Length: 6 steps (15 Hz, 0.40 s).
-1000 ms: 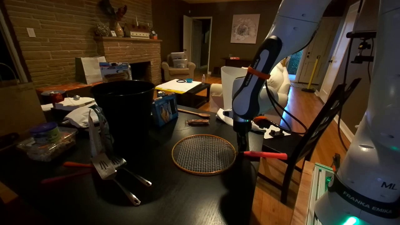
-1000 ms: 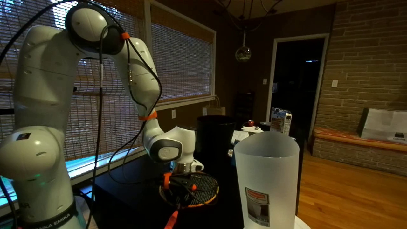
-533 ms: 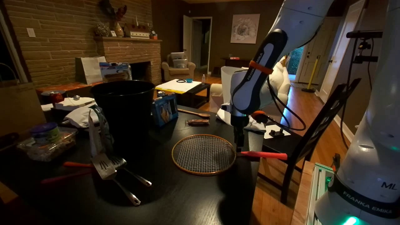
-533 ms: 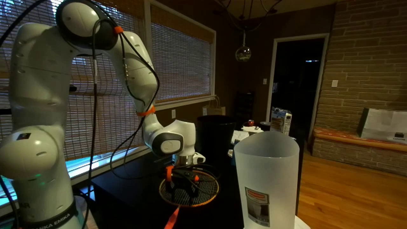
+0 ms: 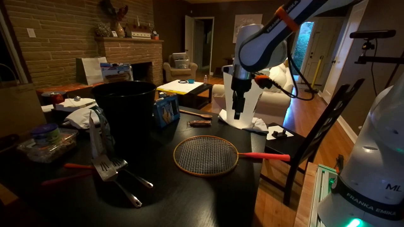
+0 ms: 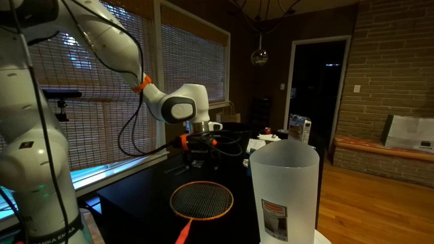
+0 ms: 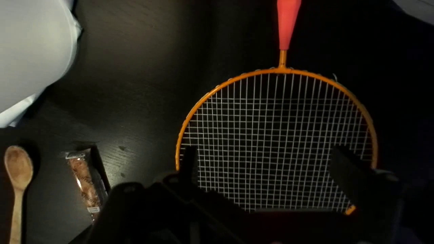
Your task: Put the chocolate bar inside the trash can using the racket
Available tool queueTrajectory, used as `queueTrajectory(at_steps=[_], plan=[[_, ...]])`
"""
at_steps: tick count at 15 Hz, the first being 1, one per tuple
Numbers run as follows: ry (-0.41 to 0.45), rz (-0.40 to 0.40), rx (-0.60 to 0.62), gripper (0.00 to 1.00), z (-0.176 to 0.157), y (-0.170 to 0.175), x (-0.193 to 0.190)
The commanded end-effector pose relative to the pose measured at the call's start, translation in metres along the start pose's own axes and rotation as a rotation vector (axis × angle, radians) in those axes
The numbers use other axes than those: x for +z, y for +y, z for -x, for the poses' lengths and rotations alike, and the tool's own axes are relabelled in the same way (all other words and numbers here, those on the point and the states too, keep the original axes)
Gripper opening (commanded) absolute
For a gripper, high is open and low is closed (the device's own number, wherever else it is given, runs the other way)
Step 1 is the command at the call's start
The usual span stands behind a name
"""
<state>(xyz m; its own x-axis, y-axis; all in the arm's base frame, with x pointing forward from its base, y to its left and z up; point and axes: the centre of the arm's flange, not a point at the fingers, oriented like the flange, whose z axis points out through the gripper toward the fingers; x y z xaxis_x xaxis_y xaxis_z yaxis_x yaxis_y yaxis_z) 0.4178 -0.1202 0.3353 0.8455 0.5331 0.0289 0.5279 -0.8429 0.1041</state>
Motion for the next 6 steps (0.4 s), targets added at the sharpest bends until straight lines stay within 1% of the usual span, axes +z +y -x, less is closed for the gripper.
queueTrajectory(at_steps=[1,2,4,6], plan=[[-0.017,-0.034,0.028,1.00,-0.001,-0.004,-0.045],[-0.011,-0.012,0.007,1.00,0.000,-0.002,-0.025],[-0.016,-0.017,0.010,1.00,0.000,-0.003,-0.038],[-0.016,-0.018,0.011,1.00,0.000,-0.003,-0.039]])
